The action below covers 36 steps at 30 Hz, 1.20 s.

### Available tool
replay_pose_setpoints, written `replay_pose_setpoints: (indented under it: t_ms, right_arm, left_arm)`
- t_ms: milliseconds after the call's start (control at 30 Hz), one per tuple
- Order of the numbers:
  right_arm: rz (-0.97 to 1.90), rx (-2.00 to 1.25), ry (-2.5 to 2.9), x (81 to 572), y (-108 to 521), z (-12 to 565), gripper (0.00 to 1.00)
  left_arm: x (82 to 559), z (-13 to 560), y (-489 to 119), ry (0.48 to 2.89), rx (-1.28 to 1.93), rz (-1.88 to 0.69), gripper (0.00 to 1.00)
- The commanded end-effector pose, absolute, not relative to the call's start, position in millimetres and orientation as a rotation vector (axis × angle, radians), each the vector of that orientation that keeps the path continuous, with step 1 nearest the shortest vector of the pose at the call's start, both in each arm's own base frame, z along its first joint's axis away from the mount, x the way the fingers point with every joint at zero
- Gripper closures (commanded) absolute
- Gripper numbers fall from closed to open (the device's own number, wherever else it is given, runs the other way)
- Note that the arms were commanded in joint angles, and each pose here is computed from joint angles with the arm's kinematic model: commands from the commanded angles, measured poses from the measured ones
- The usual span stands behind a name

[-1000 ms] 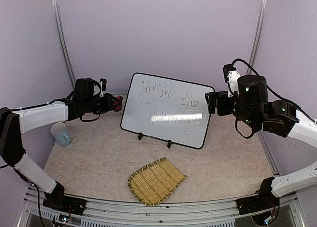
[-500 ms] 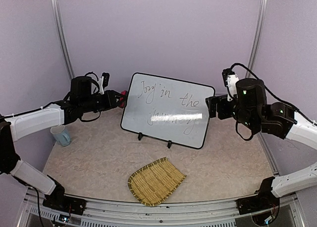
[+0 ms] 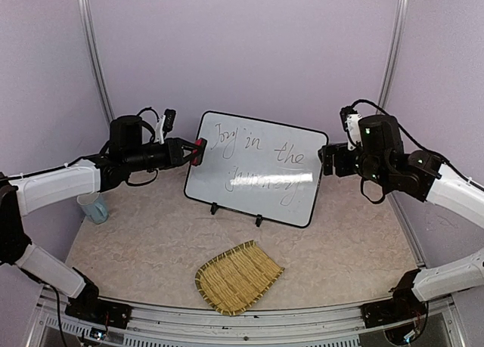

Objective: Erase the whiteboard
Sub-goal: Hold the whiteboard at the center of the board.

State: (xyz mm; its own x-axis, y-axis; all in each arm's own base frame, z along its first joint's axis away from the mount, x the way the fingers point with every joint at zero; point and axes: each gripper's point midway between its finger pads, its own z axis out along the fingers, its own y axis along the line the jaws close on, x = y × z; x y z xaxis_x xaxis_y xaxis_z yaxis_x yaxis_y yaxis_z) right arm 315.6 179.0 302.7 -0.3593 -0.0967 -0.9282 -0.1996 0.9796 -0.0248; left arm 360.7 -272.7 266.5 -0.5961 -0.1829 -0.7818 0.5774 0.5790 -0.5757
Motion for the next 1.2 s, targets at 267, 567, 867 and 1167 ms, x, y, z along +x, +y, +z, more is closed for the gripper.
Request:
replay_pose_setpoints:
  t_ms: [267, 567, 867, 1167]
  right_arm:
    - [0.299, -0.257, 2.096, 381, 175, 264, 0.00]
    - [0.545, -0.261, 2.048, 410, 160, 246, 0.00]
    - [0.682, -0.291, 2.006, 423, 158, 229, 0.01]
    - [0.859, -0.369, 1.949, 429, 173, 215, 0.09]
  left_arm:
    - [343, 266, -281, 1.913, 0.372, -1.131, 0.72]
    - [328, 262, -280, 1.911, 0.366, -1.133, 0.72]
    - [318, 253, -281, 1.924, 0.366, -1.140, 0.72]
    - [312, 256, -279, 1.913, 0.363, -1.144, 0.71]
